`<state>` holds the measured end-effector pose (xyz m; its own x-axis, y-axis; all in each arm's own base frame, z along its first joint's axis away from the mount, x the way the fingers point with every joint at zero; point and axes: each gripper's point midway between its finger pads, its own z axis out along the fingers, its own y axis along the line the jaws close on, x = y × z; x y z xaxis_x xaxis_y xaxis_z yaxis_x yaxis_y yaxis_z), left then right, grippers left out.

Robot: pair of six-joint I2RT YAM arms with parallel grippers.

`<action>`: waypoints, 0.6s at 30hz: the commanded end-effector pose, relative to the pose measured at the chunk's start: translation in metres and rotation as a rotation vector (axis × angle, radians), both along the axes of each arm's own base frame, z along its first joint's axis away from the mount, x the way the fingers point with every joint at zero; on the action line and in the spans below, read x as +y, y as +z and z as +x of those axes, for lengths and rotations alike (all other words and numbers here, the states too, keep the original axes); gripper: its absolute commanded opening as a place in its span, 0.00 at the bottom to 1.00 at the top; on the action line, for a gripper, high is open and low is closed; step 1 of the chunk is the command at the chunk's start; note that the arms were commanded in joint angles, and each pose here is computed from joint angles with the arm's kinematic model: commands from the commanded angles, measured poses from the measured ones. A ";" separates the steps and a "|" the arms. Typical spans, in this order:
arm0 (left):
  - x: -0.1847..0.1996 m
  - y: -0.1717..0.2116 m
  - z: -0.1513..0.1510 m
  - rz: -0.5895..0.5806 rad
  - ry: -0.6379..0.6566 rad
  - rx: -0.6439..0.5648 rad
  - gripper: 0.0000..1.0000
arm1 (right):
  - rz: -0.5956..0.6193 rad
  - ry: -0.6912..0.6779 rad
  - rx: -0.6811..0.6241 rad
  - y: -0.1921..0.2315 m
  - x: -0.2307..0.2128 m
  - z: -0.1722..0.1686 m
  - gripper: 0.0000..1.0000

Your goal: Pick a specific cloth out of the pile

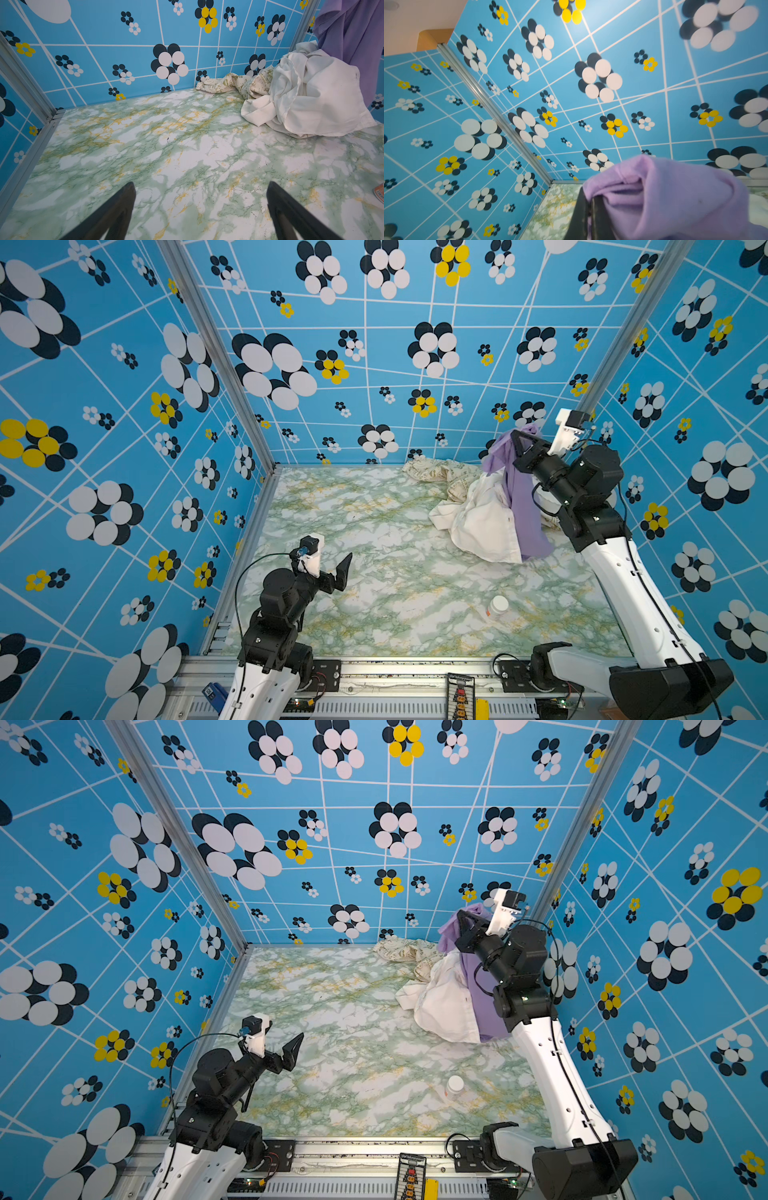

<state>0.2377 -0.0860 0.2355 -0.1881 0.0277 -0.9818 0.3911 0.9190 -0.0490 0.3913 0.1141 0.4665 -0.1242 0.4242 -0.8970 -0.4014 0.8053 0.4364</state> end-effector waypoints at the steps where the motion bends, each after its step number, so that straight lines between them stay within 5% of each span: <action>1: 0.000 0.005 -0.002 0.013 0.000 -0.018 0.99 | -0.135 0.100 -0.038 -0.002 0.033 -0.007 0.00; 18: 0.000 0.004 -0.003 0.020 0.002 -0.014 0.99 | -0.575 0.572 0.415 -0.212 0.159 -0.042 0.00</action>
<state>0.2369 -0.0873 0.2336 -0.1948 0.0319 -0.9803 0.3938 0.9179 -0.0484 0.3676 0.2625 0.2849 -0.5071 -0.1688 -0.8452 -0.6503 0.7185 0.2467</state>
